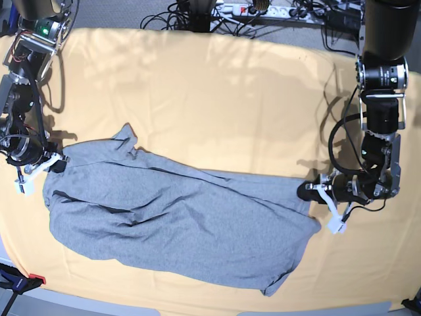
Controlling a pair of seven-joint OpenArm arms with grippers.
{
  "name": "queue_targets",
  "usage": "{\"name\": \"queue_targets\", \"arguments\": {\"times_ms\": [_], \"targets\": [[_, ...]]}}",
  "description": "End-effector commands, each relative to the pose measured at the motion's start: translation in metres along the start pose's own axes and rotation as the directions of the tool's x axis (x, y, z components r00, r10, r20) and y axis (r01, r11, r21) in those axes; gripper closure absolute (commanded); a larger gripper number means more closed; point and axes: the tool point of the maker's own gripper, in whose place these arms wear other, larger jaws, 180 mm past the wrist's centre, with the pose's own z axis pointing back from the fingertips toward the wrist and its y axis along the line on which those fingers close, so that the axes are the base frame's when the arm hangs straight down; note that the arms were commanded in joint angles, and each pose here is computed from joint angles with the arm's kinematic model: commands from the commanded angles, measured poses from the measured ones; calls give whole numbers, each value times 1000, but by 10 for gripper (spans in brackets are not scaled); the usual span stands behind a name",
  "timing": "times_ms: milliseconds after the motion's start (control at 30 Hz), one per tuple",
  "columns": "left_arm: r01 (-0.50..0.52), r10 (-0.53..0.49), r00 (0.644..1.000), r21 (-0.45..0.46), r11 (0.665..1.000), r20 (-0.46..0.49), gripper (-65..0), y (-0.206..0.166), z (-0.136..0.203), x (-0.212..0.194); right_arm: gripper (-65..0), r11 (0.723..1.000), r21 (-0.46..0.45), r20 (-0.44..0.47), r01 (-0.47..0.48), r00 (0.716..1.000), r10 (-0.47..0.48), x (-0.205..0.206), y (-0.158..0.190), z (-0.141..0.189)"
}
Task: Layout the t-shirt on the table in an organized manner, then fold the t-shirt properly
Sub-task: 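Pull the grasped ends apart and drag the shirt toward the robot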
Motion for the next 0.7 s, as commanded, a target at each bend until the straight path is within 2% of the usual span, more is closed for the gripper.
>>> {"name": "queue_targets", "arguments": {"times_ms": [0, 67, 133, 233, 267, 467, 567, 667], "targets": [[38, -37, 997, -10, 999, 73, 0, -1, 18, 30, 0, 1000, -4, 71, -23, 997, 23, 28, -4, 10], [50, -41, 993, -78, 996, 108, 0, -10, 28, 38, 0, 1000, -10, 84, -30, 996, 31, 36, -5, 13], [22, 6, 987, -177, 984, 158, 0, -23, 41, 48, 0, 999, -16, 98, -37, 995, 38, 44, -7, 16], [-9, 83, 977, -350, 937, 196, 0, -47, 64, 57, 0, 999, -24, 108, -45, 993, 47, 51, -10, 19], [-6, 116, 962, -403, 915, 247, 0, -53, 74, 67, 0, 999, -25, 105, -46, 993, 48, 52, -10, 20], [-3, 164, 912, -393, 919, 376, 0, -39, 106, 89, 0, 997, -10, 86, -72, 994, 73, 48, -8, 19], [-7, 163, 908, -374, 927, 387, 0, -31, 115, 88, 0, 997, -4, 88, -81, 993, 82, 48, -6, 19], [-13, 160, 910, -361, 932, 382, 0, -27, 118, 85, 0, 994, 52, 103, -98, 990, 93, 50, 4, 21]]}}
